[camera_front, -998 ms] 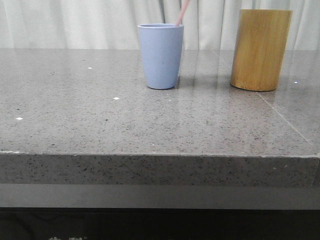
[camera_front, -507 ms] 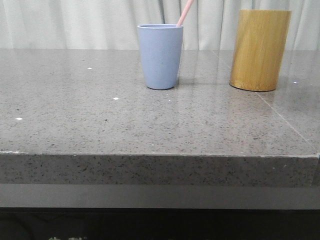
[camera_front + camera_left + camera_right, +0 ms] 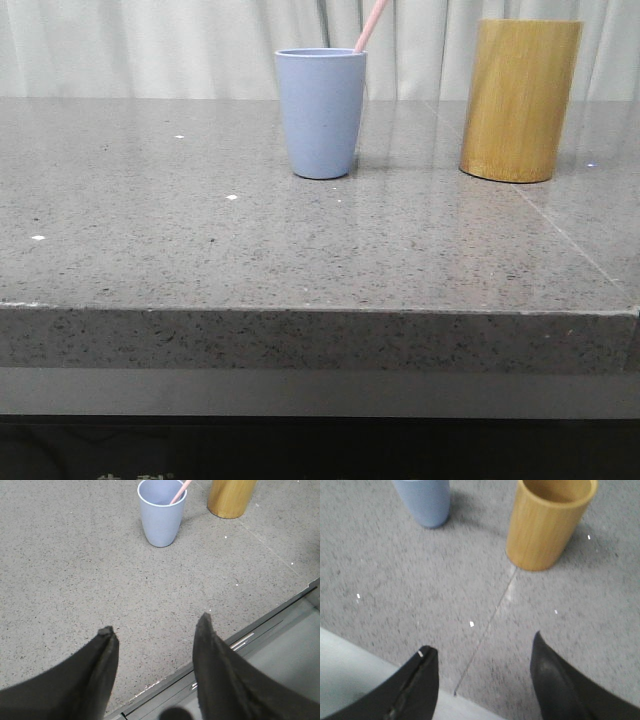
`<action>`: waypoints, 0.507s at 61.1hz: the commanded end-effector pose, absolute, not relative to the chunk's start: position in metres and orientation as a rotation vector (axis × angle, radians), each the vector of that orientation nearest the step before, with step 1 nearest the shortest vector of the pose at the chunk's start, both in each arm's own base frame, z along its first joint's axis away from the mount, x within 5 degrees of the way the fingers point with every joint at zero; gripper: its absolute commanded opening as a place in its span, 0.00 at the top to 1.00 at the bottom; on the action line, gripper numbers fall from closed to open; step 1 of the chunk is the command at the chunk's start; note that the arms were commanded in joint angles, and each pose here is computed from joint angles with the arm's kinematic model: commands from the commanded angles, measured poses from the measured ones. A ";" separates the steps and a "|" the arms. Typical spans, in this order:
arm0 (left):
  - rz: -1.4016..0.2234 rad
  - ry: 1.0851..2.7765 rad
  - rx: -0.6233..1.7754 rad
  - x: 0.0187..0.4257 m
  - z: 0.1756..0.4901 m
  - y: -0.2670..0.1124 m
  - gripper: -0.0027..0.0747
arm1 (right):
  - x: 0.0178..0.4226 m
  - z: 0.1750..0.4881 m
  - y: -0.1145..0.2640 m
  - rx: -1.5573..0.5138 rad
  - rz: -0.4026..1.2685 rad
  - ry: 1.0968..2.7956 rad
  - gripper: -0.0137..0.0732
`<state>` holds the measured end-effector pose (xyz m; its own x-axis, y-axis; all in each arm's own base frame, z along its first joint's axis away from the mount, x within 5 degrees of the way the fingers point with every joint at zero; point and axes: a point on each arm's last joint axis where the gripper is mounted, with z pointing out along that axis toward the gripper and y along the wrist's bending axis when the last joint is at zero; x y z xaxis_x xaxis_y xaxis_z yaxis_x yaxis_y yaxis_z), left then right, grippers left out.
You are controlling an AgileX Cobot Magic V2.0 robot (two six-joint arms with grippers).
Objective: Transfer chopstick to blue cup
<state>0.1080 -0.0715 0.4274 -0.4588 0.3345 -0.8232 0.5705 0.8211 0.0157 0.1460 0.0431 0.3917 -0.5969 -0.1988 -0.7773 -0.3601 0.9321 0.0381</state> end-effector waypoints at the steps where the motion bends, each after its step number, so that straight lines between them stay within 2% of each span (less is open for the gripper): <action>1: -0.371 1.998 0.630 0.107 0.441 -0.073 0.51 | 0.132 0.398 0.037 -0.365 0.202 2.143 0.34; 14: -0.371 1.998 0.630 0.107 0.441 -0.073 0.51 | 0.108 0.400 0.031 -0.331 0.196 2.117 0.34; 31: -0.371 1.998 0.630 0.107 0.441 -0.073 0.51 | 0.103 0.404 0.031 -0.316 0.224 2.085 0.34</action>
<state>0.1080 -0.0715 0.4274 -0.4598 0.3330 -0.8232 0.5697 0.8217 0.0142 0.1009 0.0312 0.3921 -0.5583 -0.1722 -0.8116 -0.3250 0.9454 0.0230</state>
